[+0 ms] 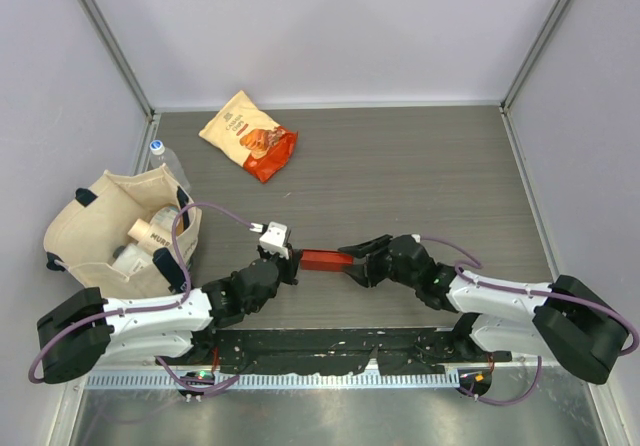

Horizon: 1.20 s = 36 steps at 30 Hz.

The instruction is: Fold the paper box

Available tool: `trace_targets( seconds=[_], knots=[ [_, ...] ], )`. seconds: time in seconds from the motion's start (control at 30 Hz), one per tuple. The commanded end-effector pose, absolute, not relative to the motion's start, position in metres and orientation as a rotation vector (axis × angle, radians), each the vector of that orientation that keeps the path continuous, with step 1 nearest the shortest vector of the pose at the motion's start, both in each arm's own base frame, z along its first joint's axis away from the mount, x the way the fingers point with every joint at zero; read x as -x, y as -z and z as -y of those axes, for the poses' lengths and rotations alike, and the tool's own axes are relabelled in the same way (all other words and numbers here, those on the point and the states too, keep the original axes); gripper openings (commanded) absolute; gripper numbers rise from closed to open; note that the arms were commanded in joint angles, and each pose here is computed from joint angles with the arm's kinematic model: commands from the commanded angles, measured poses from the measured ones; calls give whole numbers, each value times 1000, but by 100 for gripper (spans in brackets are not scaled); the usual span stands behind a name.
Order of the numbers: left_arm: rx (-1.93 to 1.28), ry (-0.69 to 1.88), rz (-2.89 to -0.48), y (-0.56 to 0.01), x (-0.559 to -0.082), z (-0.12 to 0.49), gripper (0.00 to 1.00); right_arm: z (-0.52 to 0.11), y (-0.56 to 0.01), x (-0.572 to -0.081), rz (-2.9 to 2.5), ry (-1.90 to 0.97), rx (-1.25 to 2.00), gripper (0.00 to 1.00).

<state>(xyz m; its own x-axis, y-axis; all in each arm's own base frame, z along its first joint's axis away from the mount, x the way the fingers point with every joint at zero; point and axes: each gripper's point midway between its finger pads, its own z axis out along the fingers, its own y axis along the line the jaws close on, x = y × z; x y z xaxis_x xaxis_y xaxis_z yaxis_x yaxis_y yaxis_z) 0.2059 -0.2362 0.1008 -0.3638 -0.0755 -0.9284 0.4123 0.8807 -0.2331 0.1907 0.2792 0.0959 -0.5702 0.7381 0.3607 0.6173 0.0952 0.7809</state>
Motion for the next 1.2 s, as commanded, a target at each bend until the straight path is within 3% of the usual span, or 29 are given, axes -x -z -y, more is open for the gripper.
trace_targets(
  seconds=[0.0,0.3,0.37,0.57,0.6,0.7,1.0,1.17],
  knots=[
    [-282,508,-1919,-92,-200,237,0,-274,-93,-196,-2170,-1498,-1433,49],
    [-271,545,-1935,-91,-195,237,3,-270,-79,-193,-2172,-1480,-1443,43],
    [-264,554,-1945,-90,-193,236,8,-268,-76,-193,-2173,-1468,-1447,43],
    [-246,611,-1972,-95,-185,237,39,-262,-63,-195,-2160,-1417,-1460,42],
    [-239,643,-1982,-96,-182,240,48,-261,-60,-195,-2165,-1406,-1466,41],
    [-226,713,-2015,-103,-174,245,59,-262,-57,-196,-2170,-1399,-1456,40],
    [20,842,-2124,-139,-174,229,85,-256,-42,-192,-2180,-1359,-1470,36],
    [299,946,-2220,-151,-192,224,82,-254,-40,-192,-2179,-1351,-1462,34]
  ],
)
